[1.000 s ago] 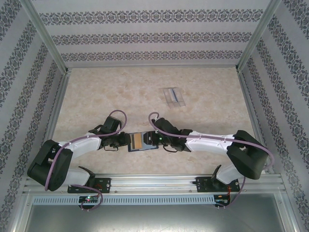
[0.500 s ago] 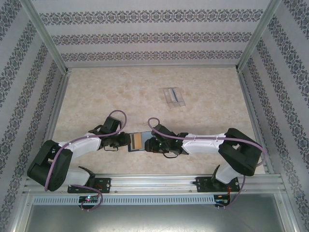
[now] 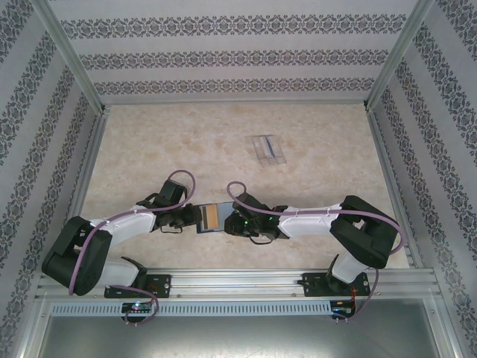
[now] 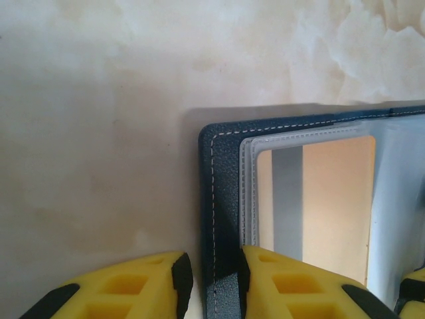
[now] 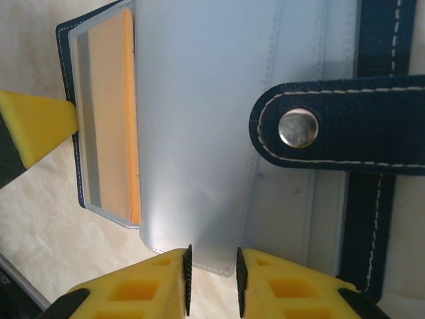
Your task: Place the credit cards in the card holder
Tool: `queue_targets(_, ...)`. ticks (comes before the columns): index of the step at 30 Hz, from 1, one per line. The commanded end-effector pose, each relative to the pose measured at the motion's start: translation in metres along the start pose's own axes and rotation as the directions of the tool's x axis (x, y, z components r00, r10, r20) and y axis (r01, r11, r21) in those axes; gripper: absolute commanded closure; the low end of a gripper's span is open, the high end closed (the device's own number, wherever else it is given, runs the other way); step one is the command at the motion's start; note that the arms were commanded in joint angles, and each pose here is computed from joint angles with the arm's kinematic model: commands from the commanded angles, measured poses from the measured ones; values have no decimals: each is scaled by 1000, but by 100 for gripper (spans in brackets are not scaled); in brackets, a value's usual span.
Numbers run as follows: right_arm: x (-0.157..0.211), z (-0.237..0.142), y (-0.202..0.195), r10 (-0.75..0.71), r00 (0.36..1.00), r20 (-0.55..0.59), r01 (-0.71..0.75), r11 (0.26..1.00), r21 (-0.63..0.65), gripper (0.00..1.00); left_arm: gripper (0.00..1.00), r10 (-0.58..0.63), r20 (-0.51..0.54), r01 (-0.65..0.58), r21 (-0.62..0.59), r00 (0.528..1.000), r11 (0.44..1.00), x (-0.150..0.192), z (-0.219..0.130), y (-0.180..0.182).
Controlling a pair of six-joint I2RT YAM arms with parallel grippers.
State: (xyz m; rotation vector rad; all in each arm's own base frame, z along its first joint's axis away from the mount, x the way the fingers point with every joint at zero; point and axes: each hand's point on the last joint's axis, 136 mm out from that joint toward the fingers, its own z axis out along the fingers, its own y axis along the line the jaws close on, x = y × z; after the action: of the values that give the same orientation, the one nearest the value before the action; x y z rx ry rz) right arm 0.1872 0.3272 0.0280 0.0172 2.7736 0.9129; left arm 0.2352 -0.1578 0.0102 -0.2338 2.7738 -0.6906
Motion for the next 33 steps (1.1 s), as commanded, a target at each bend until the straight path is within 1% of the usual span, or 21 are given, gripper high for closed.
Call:
queue_targets(1,-5,-2,2,-10,1000,23,10,1000,-13,76,69,-3,-103,1,-14,995,1000,32,22,12)
queue_targets(13,-19,-14,17,-21,996,81,26,998,-63,73,69,-6,-98,4,-18,995,1000,32,22,13)
queue_targets(18,-21,-15,15,-14,996,88,20,998,-65,73,69,-4,-97,2,-20,995,1000,32,21,13)
queue_targets(20,-22,-17,18,-17,995,93,24,996,-83,71,69,-5,-102,3,-18,995,1000,33,22,13)
queue_targets(23,-24,-19,17,-27,994,109,35,996,-77,68,69,-5,-97,4,-12,995,1000,31,21,11)
queue_targets(26,-25,-18,18,-34,994,107,43,996,-83,67,69,-6,-97,5,-13,995,1000,32,21,12)
queue_targets(27,-26,-18,19,-41,993,108,50,995,-83,69,69,-4,-98,3,-14,995,1000,32,21,12)
queue_targets(29,-27,-17,19,-53,992,114,62,995,-81,81,69,-4,-98,3,-13,995,1000,32,21,12)
queue_targets(33,-29,-16,23,-70,991,113,80,993,-83,90,69,-6,-81,5,-14,997,1000,31,18,12)
